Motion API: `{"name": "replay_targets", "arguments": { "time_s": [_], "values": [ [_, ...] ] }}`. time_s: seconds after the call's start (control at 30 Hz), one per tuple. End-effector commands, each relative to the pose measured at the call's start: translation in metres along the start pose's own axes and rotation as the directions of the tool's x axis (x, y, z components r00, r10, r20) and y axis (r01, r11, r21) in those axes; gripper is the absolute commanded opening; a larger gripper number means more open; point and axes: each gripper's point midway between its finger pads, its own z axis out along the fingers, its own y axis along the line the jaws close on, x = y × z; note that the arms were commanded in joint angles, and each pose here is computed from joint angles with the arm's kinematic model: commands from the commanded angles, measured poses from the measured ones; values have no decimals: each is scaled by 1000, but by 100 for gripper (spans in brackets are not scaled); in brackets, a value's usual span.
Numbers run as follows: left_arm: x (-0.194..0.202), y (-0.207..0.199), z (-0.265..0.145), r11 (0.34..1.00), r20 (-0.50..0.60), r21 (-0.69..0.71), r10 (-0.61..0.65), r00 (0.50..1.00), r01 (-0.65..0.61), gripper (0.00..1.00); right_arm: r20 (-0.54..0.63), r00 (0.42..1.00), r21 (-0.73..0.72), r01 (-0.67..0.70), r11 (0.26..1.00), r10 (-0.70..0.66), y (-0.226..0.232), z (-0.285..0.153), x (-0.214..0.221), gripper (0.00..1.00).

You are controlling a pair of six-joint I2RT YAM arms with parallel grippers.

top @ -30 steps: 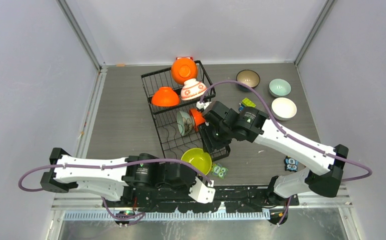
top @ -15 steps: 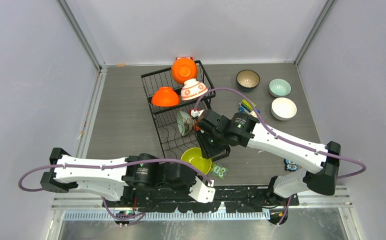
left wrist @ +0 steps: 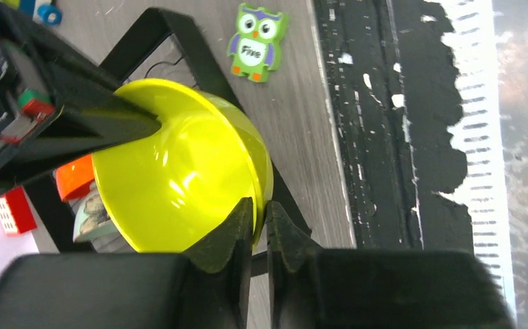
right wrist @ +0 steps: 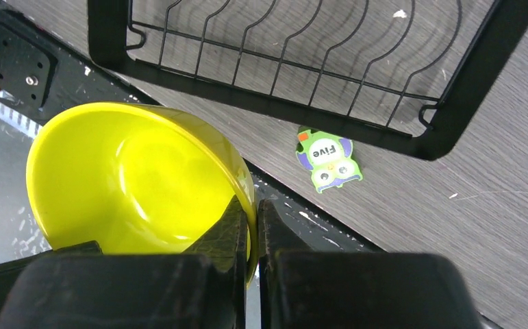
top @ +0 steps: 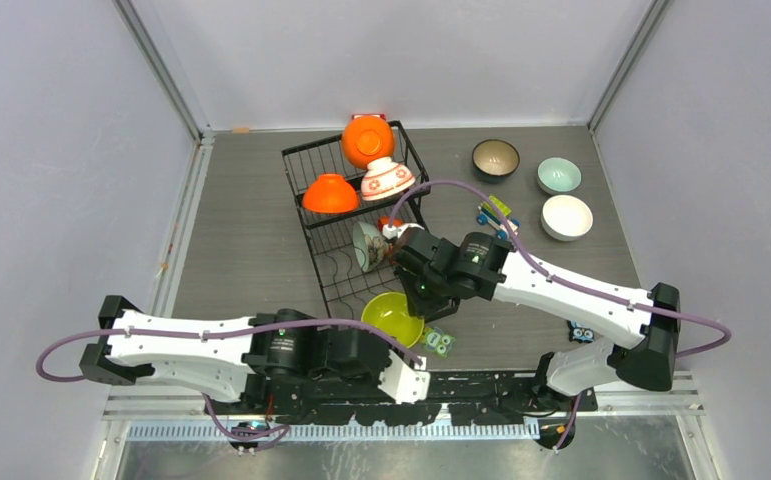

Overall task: Unload the bowls from the dish rack
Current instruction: Place the bowl at the center of the board.

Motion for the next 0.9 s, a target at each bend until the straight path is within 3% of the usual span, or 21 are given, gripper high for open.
{"name": "replay_targets", "arguments": {
  "time_s": [0.0, 0.07, 0.13, 0.23, 0.27, 0.3, 0.5, 0.6, 0.77, 0.83, 0.87],
  "values": [
    [-6, 34, -7, 976, 37, -199, -88, 995, 93, 27, 156, 985, -35, -69, 997, 74, 4, -21, -23, 1],
    [-3, 44, -10, 953, 35, -267, -137, 990, 142, 45, 202, 975, -20, -88, 996, 90, -2, -26, -29, 1],
    [0, 54, -15, 917, 47, -339, -207, 977, 211, 57, 259, 960, 5, -113, 994, 108, -9, -34, -36, 1],
    [4, 63, -22, 863, 75, -406, -296, 952, 301, 67, 347, 927, 34, -162, 986, 141, -23, -44, -45, 1],
    [4, 62, -22, 854, 88, -405, -319, 944, 326, 94, 373, 915, 37, -181, 983, 154, -27, -48, -47, 1],
    [3, 62, -22, 841, 110, -403, -347, 931, 361, 99, 404, 899, 37, -198, 980, 166, -31, -53, -49, 1],
    [-18, 62, -25, 687, 324, -320, -568, 757, 652, 100, 522, 828, 67, -280, 958, 205, -55, -69, -54, 1],
    [-22, 80, -36, 503, 475, -262, -675, 564, 824, 100, 557, 800, 67, -312, 948, 224, -64, -72, -52, 1],
    [13, 109, -50, 26, 609, -106, -789, 85, 994, 100, 570, 786, 82, -344, 935, 239, -74, -70, -44, 1],
    [18, 110, -48, -94, 613, -38, -788, -51, 995, 100, 567, 787, 88, -352, 932, 243, -76, -67, -42, 1],
    [20, 110, -46, -134, 609, -30, -788, -89, 990, 100, 566, 787, 91, -355, 930, 245, -77, -66, -41, 1]
  ]
}}
